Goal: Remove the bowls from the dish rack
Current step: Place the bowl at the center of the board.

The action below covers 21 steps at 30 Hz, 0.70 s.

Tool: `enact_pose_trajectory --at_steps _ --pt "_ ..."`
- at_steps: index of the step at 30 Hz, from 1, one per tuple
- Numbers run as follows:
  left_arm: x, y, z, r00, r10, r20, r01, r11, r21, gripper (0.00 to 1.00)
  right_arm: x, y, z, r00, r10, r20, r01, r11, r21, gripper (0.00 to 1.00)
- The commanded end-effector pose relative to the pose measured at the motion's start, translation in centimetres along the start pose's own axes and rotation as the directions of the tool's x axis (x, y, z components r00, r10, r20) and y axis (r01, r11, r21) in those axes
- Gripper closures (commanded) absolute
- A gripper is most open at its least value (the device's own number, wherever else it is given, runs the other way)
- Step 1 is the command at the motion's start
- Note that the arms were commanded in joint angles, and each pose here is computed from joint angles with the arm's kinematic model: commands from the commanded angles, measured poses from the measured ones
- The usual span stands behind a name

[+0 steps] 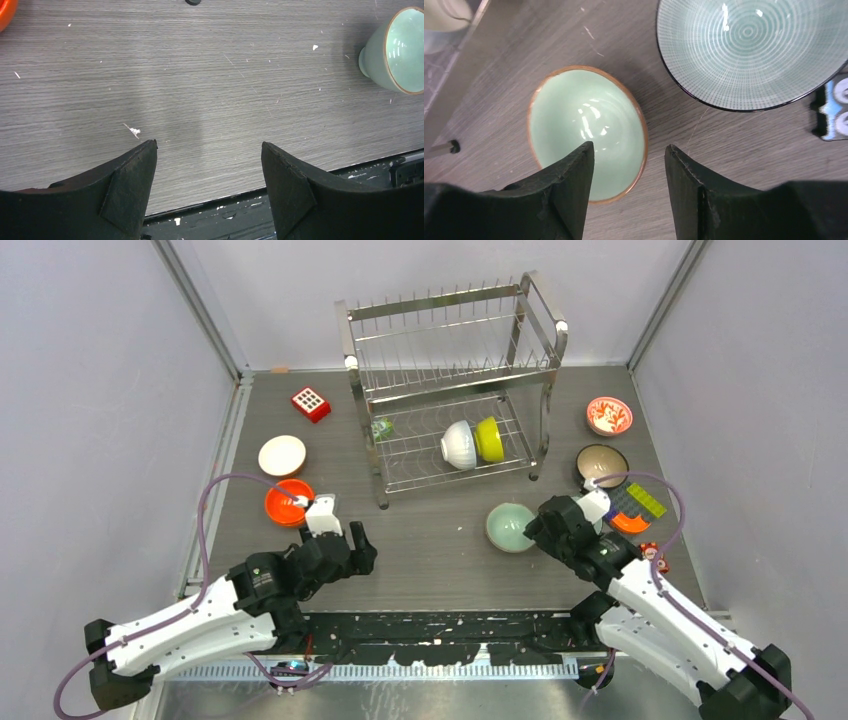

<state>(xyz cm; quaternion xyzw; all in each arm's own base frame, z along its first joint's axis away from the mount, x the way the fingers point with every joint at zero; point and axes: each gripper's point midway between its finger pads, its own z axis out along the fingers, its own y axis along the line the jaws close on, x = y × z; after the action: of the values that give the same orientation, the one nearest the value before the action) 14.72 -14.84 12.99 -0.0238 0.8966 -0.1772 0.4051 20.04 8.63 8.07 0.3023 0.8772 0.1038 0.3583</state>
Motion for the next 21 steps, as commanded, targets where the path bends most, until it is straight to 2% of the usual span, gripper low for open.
enact_pose_trajectory --at_steps 1,5,10,13,17,19,21 --pt "-2.0 -0.2 -0.7 0.998 0.017 0.061 -0.017 1.000 -0.004 0.22 -4.8 2.2 -3.9 0.991 -0.077 0.114 0.084 0.995 -0.053 0.41" --pt "-4.1 0.2 -1.4 0.991 0.077 0.111 -0.072 0.996 -0.054 0.21 -8.2 5.9 -7.7 0.956 -0.228 0.183 0.258 0.952 -0.164 0.40" --pt "-7.6 0.3 -2.8 0.972 0.070 0.223 -0.050 0.995 -0.091 0.21 -8.7 12.5 -11.1 0.907 -0.353 0.228 0.419 0.805 -0.420 0.39" --pt "-9.4 0.0 -3.5 0.955 0.096 0.281 -0.072 0.993 -0.095 0.21 -8.4 15.1 -11.1 0.908 -0.333 0.256 0.419 0.750 -0.511 0.38" --pt "-11.0 -0.2 -3.8 0.938 0.141 0.317 -0.103 0.986 -0.133 0.21 -7.2 17.8 -8.8 0.915 -0.292 0.277 0.402 0.699 -0.591 0.34" --pt "-11.3 -0.4 -3.6 0.934 0.164 0.318 -0.121 0.981 -0.150 0.20 -6.4 19.1 -7.1 0.924 -0.276 0.265 0.382 0.684 -0.621 0.32" --pt "-11.2 -0.6 -3.4 0.932 0.191 0.307 -0.148 0.976 -0.159 0.20 -6.8 20.4 -6.4 0.939 -0.236 0.252 0.344 0.700 -0.626 0.31"
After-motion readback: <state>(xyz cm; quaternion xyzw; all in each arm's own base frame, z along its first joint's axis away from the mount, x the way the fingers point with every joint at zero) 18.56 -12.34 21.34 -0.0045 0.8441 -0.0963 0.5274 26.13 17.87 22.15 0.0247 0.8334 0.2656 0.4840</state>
